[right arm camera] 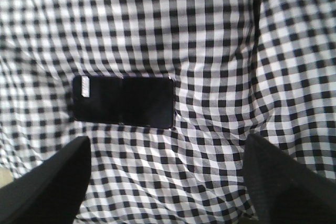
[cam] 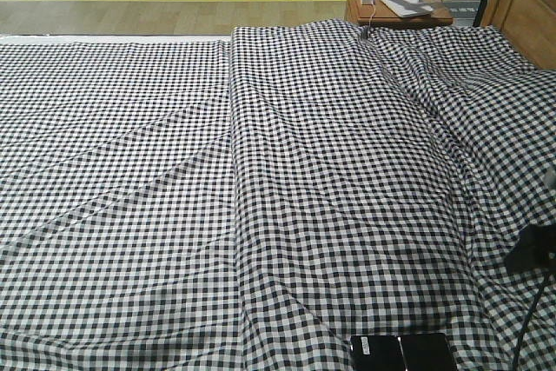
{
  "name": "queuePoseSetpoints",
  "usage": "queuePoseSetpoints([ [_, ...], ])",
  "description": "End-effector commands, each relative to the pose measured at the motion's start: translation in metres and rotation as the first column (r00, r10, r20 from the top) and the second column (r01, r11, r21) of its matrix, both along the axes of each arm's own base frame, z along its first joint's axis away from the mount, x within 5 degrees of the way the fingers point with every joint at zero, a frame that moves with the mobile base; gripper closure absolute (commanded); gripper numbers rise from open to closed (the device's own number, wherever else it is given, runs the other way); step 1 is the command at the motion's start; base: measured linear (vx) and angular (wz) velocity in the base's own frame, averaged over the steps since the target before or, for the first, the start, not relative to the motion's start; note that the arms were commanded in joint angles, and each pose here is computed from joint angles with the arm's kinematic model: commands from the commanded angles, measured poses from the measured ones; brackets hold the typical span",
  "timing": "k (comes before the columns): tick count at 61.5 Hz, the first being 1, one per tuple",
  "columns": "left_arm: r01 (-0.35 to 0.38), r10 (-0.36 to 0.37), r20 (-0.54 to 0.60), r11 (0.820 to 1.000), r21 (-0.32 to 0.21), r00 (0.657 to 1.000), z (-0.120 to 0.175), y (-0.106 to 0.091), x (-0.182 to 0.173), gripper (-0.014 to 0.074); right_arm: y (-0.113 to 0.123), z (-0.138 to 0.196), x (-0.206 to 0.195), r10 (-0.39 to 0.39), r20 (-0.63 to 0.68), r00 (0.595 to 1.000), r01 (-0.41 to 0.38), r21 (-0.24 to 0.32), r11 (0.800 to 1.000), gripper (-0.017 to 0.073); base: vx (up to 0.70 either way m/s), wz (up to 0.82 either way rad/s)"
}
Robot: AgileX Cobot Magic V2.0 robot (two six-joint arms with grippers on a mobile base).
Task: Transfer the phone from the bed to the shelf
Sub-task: 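Close the right gripper on the black phone's edge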
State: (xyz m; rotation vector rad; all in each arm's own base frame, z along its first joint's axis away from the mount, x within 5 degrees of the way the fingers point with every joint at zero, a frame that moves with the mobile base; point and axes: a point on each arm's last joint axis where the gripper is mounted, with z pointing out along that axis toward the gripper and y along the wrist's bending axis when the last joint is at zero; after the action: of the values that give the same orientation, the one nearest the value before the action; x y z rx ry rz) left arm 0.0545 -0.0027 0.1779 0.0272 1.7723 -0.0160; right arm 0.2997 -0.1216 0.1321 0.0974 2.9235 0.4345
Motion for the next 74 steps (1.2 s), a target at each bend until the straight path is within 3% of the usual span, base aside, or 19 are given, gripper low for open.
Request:
queuePoseSetpoints([
  [1,-0.006,0.007,0.075,1.000,-0.011,0.997,0.006,0.001,0.001,0.0593,-0.005,-0.005,0.007,0.026,0.026,0.999,-0.025,-0.007,1.000,0.0005,0.00,0.00],
  [16,-0.006,0.007,0.075,1.000,-0.011,0.997,0.006,0.001,0.001,0.0593,-0.001,-0.065,0.007,0.088,-0.056,0.995,-0.082,0.098,0.992,0.0005,0.00,0.00],
  [31,-0.006,0.007,0.075,1.000,-0.011,0.997,0.006,0.001,0.001,0.0593,0.007,-0.112,0.009,0.139,-0.059,0.989,-0.123,0.214,0.969,0.0005,0.00,0.00],
  [54,-0.006,0.007,0.075,1.000,-0.011,0.997,0.006,0.001,0.001,0.0593,0.006,-0.152,0.024,0.164,-0.102,0.981,-0.119,0.353,0.928,0.0005,0.00,0.00],
  [74,-0.006,0.007,0.075,1.000,-0.011,0.997,0.006,0.001,0.001,0.0593,0.014,-0.179,0.021,0.161,-0.105,0.981,-0.101,0.432,0.896,0.0005,0.00,0.00],
])
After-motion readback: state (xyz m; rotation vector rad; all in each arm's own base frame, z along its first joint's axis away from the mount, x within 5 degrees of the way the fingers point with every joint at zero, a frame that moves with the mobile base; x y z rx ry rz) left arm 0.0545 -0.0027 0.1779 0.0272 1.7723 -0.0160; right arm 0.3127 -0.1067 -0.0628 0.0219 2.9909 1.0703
